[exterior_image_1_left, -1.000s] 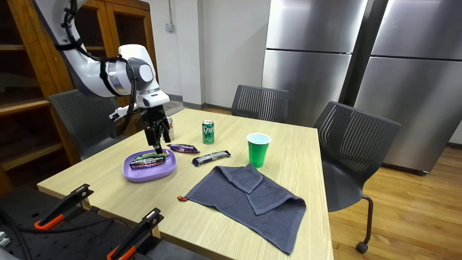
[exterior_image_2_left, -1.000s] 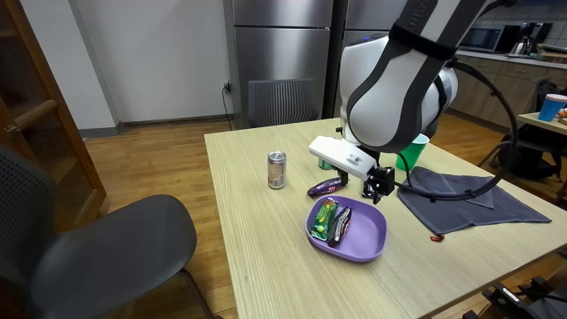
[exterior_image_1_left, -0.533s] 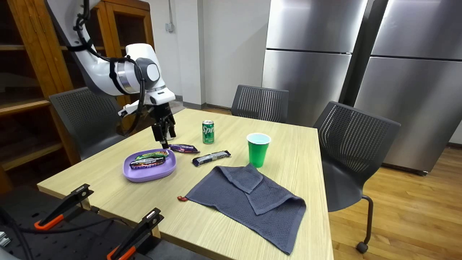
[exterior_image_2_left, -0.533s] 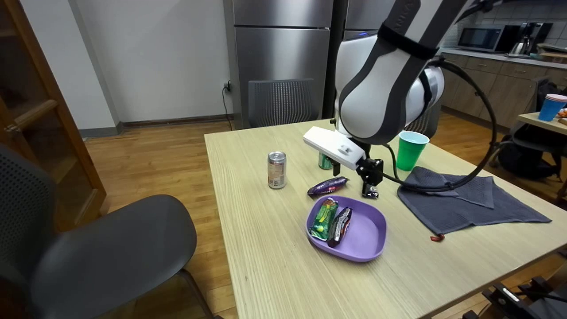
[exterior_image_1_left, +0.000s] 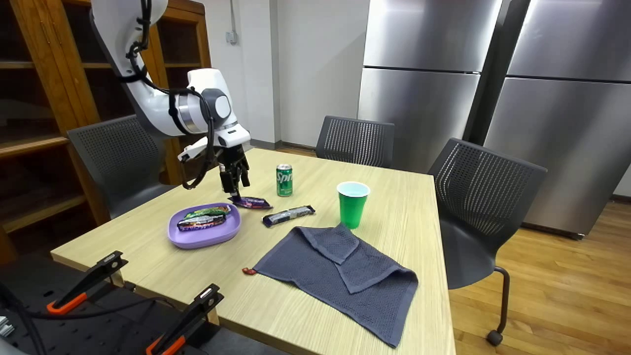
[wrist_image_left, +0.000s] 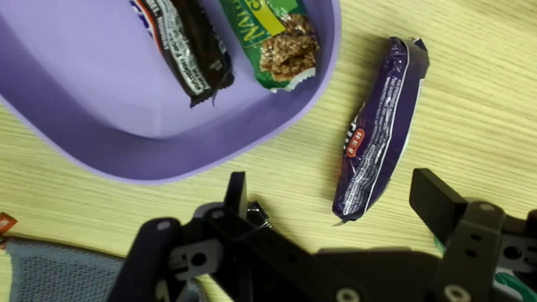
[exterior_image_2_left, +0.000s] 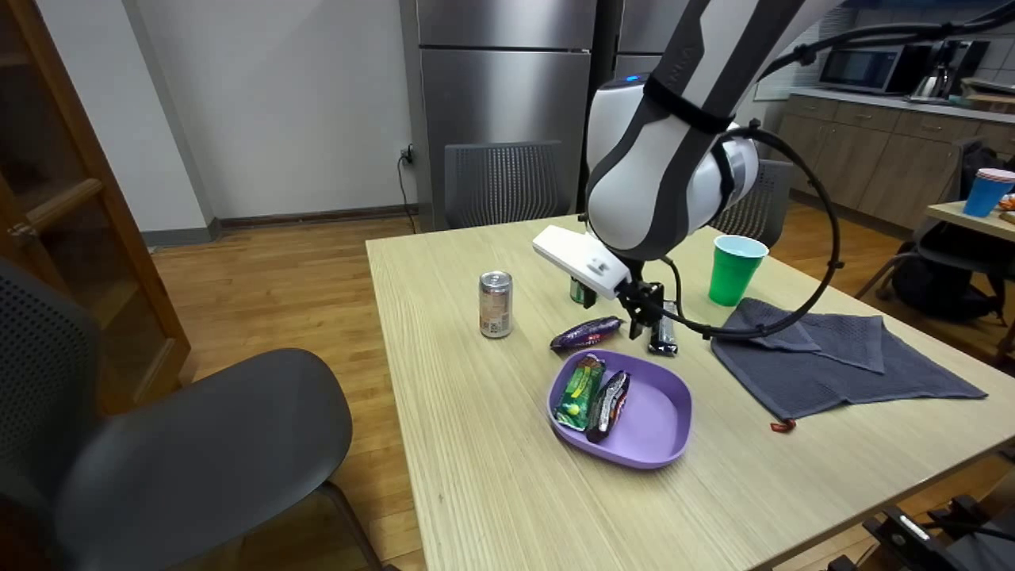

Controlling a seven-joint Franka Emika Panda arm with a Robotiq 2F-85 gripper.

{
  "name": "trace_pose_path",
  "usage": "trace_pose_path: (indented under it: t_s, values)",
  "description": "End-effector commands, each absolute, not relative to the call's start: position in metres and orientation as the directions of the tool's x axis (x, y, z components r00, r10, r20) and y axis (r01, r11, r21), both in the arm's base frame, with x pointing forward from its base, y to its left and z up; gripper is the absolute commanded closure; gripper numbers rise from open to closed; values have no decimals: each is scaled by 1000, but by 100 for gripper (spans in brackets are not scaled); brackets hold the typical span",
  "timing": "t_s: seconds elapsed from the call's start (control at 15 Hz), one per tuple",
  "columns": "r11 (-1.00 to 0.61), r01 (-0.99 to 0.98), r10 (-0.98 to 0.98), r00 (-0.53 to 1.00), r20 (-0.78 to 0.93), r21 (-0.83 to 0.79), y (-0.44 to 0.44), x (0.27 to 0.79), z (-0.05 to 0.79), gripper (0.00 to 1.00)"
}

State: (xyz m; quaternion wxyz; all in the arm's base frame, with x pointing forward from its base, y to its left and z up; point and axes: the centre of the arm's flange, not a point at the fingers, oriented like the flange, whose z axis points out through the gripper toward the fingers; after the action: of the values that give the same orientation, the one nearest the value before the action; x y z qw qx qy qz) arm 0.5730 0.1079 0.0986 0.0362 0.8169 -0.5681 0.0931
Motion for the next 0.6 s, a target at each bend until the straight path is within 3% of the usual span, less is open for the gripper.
trace_pose_path:
  t_s: [0.0, 0.53]
  values:
    - [-337, -939, -932, 322, 169, -67, 110, 602, 88, 0]
    - [-299, -951, -946, 286, 151, -76, 111, 630, 68, 0]
